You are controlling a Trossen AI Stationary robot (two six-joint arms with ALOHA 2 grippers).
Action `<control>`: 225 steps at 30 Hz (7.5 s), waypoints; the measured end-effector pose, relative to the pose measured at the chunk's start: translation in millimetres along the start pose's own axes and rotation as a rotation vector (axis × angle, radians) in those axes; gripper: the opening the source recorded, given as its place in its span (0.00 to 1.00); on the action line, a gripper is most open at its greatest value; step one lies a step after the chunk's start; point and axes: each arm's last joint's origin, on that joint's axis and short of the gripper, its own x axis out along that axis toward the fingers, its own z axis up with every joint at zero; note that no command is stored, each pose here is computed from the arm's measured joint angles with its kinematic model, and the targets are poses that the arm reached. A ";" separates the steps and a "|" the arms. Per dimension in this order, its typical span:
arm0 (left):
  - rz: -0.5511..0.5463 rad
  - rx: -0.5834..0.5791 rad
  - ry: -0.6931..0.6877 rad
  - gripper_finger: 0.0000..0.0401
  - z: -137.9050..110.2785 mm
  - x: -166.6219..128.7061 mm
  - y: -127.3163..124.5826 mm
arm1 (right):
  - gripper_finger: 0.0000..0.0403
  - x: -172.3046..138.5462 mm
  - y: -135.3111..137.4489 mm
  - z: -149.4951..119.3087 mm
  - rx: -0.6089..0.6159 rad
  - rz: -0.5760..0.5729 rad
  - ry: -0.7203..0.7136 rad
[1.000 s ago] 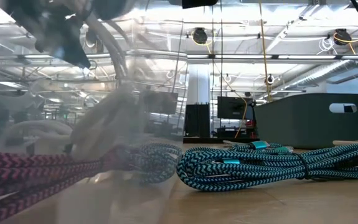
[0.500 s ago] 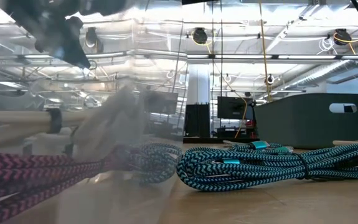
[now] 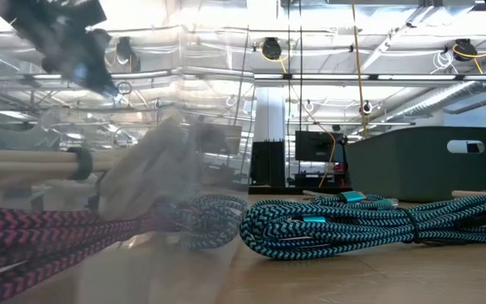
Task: Pick & Place USB Port
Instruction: Put the blue usb cable into the blue bin
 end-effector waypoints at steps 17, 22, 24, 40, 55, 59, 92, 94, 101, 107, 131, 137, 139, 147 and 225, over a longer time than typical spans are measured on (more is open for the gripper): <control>0.049 -0.054 0.306 0.39 -36.0 66.1 15.9 | 0.10 -121.2 -37.5 -28.8 0.357 -0.748 0.418; -0.144 -0.141 0.374 0.47 -28.0 82.5 18.9 | 0.12 -153.5 -43.8 -48.4 0.481 -0.817 0.400; -0.210 -0.142 0.432 0.54 -27.8 85.9 22.4 | 0.13 -160.3 -42.8 -60.6 0.513 -0.824 0.389; -0.292 0.059 0.634 0.77 -57.5 109.1 -0.5 | 0.15 -174.3 -28.5 -135.1 0.661 -0.696 0.183; -0.283 0.085 0.609 0.24 -60.2 110.1 -5.2 | 0.15 -178.9 -21.9 -158.5 0.703 -0.579 -0.041; -0.202 0.062 0.565 0.08 -56.2 111.8 2.1 | 0.15 -173.3 -19.5 -162.3 0.713 -0.575 -0.108; -0.078 -0.049 -0.198 0.08 0.6 37.2 -19.1 | 0.42 -82.8 -65.7 -182.6 1.051 -0.452 -0.517; -0.076 -0.046 -0.249 0.08 3.4 30.9 -23.2 | 0.45 -81.2 -69.5 -184.0 1.079 -0.444 -0.545; -0.100 -0.033 -0.370 0.08 12.3 12.6 -33.4 | 0.51 -83.1 -81.7 -184.9 1.125 -0.422 -0.609; -0.081 -0.050 -0.395 0.08 24.6 9.3 -33.6 | 0.52 -86.1 -83.5 -177.9 1.115 -0.323 -0.680; -0.078 -0.027 -0.388 0.08 31.0 9.7 -34.3 | 0.52 -25.1 -94.5 -135.8 1.076 -0.132 -0.648; -0.082 -0.026 -0.387 0.08 30.9 9.7 -34.4 | 0.52 -24.8 -97.6 -136.4 1.064 -0.148 -0.649; -0.082 -0.026 -0.387 0.08 30.9 9.7 -34.4 | 0.50 -24.6 -98.7 -137.5 1.077 -0.157 -0.644; -0.081 -0.024 -0.387 0.08 30.8 9.7 -34.4 | 0.28 -22.4 -98.5 -141.3 1.075 -0.187 -0.599; 0.133 -0.081 -0.469 0.22 13.6 -29.5 -34.3 | 0.08 -300.7 -118.8 -236.1 0.808 -0.355 -0.254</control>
